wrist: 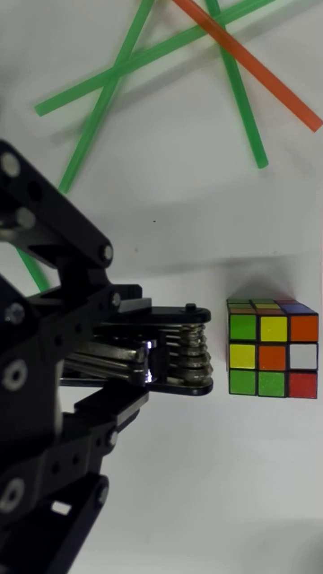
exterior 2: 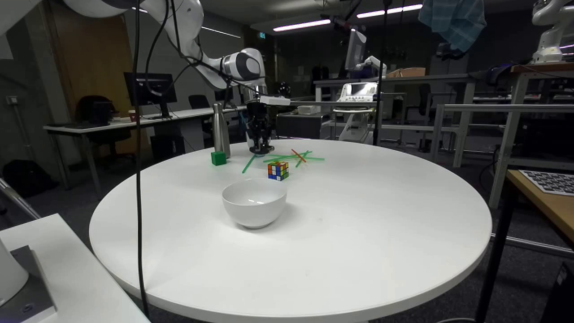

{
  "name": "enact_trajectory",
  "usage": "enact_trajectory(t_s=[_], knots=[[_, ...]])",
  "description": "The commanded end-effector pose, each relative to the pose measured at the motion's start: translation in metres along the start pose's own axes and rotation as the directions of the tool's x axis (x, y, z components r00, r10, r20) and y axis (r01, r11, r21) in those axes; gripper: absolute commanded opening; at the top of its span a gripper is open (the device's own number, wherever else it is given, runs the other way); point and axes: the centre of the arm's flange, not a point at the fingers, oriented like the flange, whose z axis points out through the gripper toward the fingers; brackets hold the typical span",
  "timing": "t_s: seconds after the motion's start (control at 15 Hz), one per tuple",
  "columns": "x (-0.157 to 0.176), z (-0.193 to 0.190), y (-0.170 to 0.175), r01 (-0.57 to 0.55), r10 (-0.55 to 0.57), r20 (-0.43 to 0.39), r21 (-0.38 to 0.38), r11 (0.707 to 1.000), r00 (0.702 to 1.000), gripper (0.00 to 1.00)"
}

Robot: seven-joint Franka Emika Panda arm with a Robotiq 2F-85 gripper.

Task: Put the stapler on the table from atop the Rubik's cube

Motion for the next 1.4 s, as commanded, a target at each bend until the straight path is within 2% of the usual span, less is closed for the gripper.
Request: enact_trajectory(t_s=[0.0,1.33], knots=[[0.004,-0.011,-0.029,0.024,-0.024,0.008,0.009,1.000,1.000,0.20],[0.027,0.024,-0.060,0.075,-0.076,0.001,0.115,0.991,0.997,0.20]])
